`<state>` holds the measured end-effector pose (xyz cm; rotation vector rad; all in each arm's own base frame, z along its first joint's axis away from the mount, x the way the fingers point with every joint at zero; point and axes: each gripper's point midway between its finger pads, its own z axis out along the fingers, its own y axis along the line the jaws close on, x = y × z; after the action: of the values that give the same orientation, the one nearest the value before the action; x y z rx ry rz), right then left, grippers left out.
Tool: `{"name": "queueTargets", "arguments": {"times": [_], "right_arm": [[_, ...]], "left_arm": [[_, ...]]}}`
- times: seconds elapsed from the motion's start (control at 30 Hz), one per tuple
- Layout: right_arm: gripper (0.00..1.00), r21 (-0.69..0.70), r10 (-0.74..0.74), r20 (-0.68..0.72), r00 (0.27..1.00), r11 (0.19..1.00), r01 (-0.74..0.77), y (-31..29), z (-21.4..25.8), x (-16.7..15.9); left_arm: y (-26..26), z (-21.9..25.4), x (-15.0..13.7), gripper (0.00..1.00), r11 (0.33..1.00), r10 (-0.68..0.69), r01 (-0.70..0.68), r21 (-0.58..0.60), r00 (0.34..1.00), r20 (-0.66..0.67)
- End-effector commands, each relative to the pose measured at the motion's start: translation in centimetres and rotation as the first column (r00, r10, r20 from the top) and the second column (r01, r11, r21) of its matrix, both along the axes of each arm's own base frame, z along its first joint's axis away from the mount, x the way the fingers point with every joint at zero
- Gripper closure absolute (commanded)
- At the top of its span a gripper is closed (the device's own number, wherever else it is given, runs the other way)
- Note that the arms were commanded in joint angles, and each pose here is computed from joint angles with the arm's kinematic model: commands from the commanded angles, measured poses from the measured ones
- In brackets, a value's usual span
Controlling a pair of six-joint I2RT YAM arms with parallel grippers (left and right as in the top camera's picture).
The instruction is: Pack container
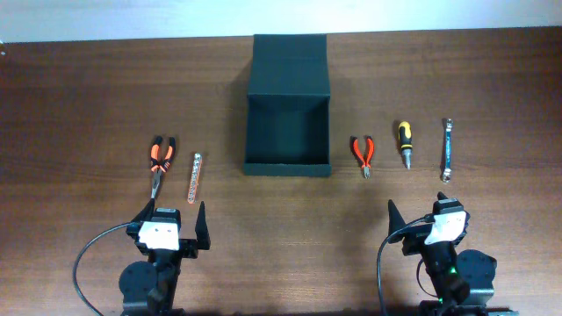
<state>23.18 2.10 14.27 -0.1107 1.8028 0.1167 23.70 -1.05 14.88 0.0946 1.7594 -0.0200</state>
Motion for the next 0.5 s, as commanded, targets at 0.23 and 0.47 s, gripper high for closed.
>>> {"name": "queueTargets", "arguments": {"times": [0.23, 0.47], "right_arm": [[0.01, 0.003, -0.013, 0.003, 1.000, 1.000, 0.013, -0.23, -0.10, 0.01], [0.01, 0.002, -0.013, 0.003, 1.000, 1.000, 0.013, -0.23, -0.10, 0.01]], "left_arm": [[-0.25, -0.08, -0.01, 0.01, 1.000, -0.011, 0.011, -0.011, 1.000, 0.005], [-0.25, -0.08, -0.01, 0.01, 1.000, -0.011, 0.011, -0.011, 1.000, 0.005]]}}
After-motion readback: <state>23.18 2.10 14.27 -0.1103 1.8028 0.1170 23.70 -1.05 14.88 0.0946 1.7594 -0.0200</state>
